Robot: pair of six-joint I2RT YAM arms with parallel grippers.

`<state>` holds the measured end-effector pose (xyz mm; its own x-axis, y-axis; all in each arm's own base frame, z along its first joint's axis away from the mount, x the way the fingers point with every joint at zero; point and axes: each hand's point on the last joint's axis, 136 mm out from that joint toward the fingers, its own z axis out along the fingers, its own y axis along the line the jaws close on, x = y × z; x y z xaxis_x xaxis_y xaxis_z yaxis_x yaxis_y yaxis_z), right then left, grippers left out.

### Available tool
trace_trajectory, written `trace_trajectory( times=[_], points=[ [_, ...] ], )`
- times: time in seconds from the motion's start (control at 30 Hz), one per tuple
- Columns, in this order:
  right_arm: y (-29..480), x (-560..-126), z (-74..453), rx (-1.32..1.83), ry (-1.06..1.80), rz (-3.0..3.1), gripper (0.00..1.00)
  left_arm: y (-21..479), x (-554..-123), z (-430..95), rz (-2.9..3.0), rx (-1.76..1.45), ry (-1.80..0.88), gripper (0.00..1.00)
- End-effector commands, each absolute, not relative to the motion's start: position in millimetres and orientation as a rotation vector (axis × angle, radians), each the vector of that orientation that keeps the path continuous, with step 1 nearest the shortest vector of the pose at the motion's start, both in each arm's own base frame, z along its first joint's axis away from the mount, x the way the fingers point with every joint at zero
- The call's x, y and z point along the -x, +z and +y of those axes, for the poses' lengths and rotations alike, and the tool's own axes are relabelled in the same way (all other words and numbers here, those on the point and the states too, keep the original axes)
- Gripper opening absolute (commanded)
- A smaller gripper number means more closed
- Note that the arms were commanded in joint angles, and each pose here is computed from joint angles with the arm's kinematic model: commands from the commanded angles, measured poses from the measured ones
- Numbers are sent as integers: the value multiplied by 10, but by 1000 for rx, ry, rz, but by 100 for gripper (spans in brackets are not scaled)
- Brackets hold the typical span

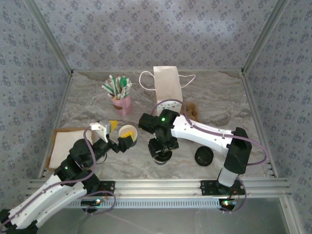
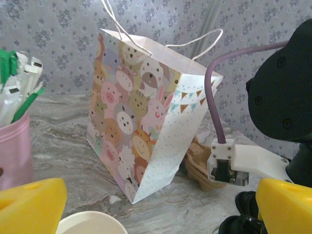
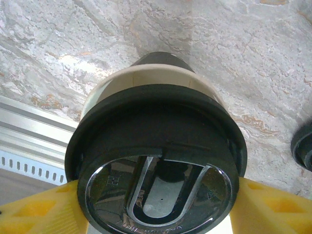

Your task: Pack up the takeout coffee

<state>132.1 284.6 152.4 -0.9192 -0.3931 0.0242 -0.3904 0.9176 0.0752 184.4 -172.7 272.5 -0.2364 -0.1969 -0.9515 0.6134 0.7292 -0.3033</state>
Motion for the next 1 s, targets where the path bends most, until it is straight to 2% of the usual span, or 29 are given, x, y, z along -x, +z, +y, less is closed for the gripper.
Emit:
trace_trajectory(
  times=[0.0,0.97],
  points=[
    [1548,-1335,2860,-651,-71,-3038,70,2771,-1876,-1650,1621,-306,-752,99],
    [1412,-1356,2874,-687,2,-3021,70,2747,-1896,-1699,1638,-320,-753,99]
  ],
)
